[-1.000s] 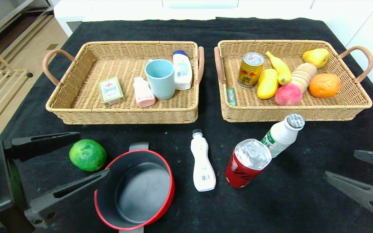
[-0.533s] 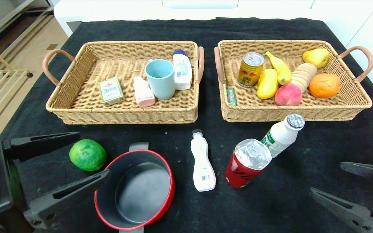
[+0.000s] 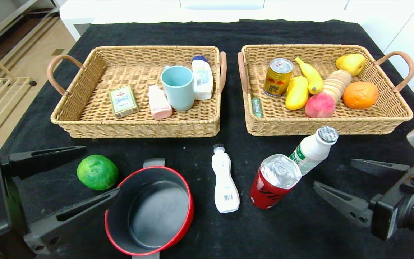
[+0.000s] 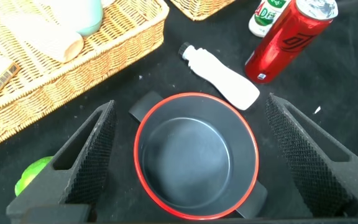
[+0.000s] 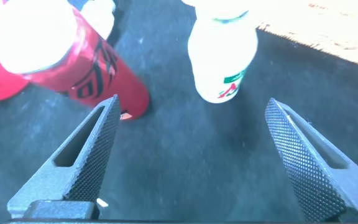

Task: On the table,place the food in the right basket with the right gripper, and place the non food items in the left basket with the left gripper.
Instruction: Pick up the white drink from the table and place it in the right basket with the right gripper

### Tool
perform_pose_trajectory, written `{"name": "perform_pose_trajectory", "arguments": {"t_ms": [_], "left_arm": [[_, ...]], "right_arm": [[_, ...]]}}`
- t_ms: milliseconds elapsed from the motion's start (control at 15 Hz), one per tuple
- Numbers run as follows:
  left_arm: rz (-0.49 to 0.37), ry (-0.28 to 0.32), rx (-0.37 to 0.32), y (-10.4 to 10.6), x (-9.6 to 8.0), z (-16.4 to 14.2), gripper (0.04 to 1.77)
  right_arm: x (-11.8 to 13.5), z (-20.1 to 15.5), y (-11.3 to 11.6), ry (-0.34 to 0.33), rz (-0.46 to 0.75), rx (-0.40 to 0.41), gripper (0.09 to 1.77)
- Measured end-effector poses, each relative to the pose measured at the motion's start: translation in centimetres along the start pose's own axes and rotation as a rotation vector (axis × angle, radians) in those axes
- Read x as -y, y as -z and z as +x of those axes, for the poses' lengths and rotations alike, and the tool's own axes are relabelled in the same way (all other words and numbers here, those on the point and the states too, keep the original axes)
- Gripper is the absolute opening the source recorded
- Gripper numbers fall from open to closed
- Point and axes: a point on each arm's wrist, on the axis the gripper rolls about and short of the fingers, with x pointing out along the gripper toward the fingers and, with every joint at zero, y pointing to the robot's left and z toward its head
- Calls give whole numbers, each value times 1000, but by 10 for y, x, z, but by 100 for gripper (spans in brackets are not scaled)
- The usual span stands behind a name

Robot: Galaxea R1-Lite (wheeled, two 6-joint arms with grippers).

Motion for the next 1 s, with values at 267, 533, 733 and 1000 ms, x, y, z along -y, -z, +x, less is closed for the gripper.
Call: {"name": "perform_pose_trajectory", "arguments": {"t_ms": [267,533,733,1000], "left_arm": [[3,-3,9,-1,0,-2,172],[4,-4,11,-2,0,-3,172],[5,-8,14,-2,0,-3,172],[7,-12,16,-3,0,-3,172]], "right_arm": [[-2,15,-1,17,10,16,170],[-3,28,-1,60,24,27,170],[-2,38,-2,69,33,60,170],[-4,54,-3,95,51,102,170]]}}
